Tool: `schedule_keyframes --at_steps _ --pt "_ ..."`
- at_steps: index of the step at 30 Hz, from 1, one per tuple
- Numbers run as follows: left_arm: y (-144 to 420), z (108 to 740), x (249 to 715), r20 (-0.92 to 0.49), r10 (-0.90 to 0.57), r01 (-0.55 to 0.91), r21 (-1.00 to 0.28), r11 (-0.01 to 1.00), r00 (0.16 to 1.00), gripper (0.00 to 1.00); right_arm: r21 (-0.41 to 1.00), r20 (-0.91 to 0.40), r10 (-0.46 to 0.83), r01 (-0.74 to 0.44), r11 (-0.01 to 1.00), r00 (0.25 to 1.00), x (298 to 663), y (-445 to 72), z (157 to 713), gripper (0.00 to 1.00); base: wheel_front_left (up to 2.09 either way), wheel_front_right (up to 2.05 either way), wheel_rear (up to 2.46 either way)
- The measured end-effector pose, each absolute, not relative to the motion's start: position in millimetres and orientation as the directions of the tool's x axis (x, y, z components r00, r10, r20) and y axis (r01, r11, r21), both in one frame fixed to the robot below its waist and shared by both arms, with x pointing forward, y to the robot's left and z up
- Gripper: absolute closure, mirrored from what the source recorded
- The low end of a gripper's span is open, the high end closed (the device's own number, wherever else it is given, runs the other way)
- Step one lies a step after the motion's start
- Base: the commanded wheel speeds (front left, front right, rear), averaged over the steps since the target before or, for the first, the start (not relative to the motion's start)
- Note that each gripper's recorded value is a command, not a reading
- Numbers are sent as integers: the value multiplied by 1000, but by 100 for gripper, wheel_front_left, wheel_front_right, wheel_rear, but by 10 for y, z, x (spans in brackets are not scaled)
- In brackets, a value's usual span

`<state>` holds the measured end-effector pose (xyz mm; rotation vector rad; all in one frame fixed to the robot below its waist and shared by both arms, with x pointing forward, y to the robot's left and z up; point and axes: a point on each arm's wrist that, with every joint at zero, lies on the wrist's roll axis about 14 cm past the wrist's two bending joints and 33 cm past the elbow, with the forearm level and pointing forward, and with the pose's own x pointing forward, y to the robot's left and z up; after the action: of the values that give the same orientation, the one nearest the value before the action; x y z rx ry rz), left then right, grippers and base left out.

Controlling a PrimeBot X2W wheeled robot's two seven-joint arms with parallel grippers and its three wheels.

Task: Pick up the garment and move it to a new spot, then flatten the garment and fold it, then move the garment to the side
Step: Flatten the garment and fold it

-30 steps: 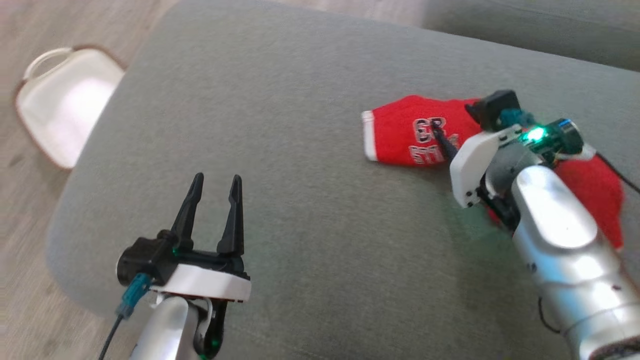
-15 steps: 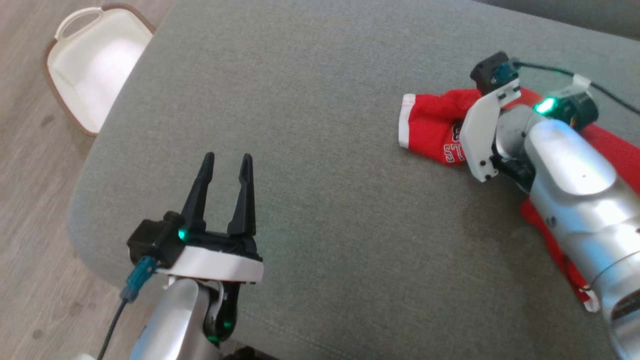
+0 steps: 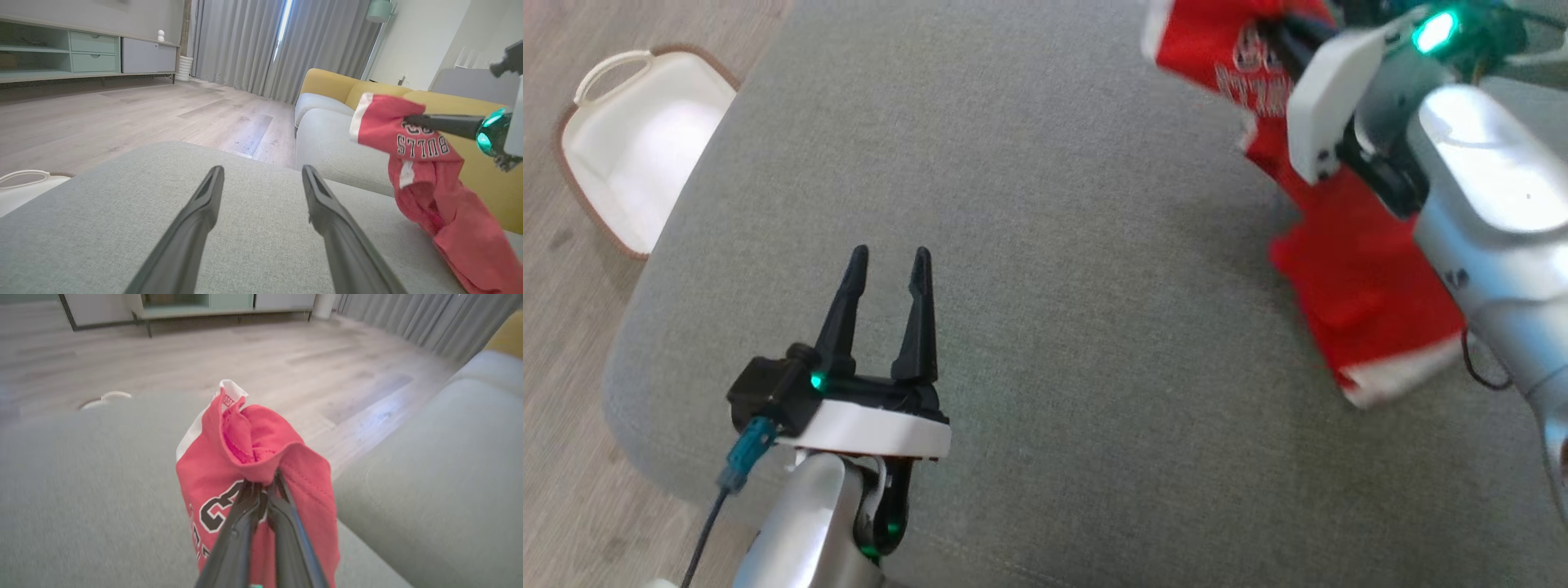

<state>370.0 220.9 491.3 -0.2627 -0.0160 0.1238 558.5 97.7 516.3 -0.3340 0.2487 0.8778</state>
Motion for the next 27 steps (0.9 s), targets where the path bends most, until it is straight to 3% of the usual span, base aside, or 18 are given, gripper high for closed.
schedule_keyframes --at_steps 9,13,19,23,27 --pt "2190 5027 3608 36 119 -107 -245 964 992 0 -280 186 771 -720 635 609 5617 1212 6789 100 0 0 0" --pt "2234 4983 3528 27 139 -128 -251 960 990 0 -263 318 724 -677 688 612 5628 1041 7281 100 0 0 0" --pt "2139 5038 3587 50 101 -86 -239 967 994 0 -212 344 635 -601 771 692 5716 453 7218 100 0 0 0" --pt "2026 5064 3637 61 63 -47 -233 971 996 0 -123 193 552 -538 834 811 5706 -113 6361 100 0 0 0" --pt "1904 5029 3649 55 24 -11 -234 972 998 0 -12 -17 426 -426 905 905 5452 -760 5357 100 0 0 0"
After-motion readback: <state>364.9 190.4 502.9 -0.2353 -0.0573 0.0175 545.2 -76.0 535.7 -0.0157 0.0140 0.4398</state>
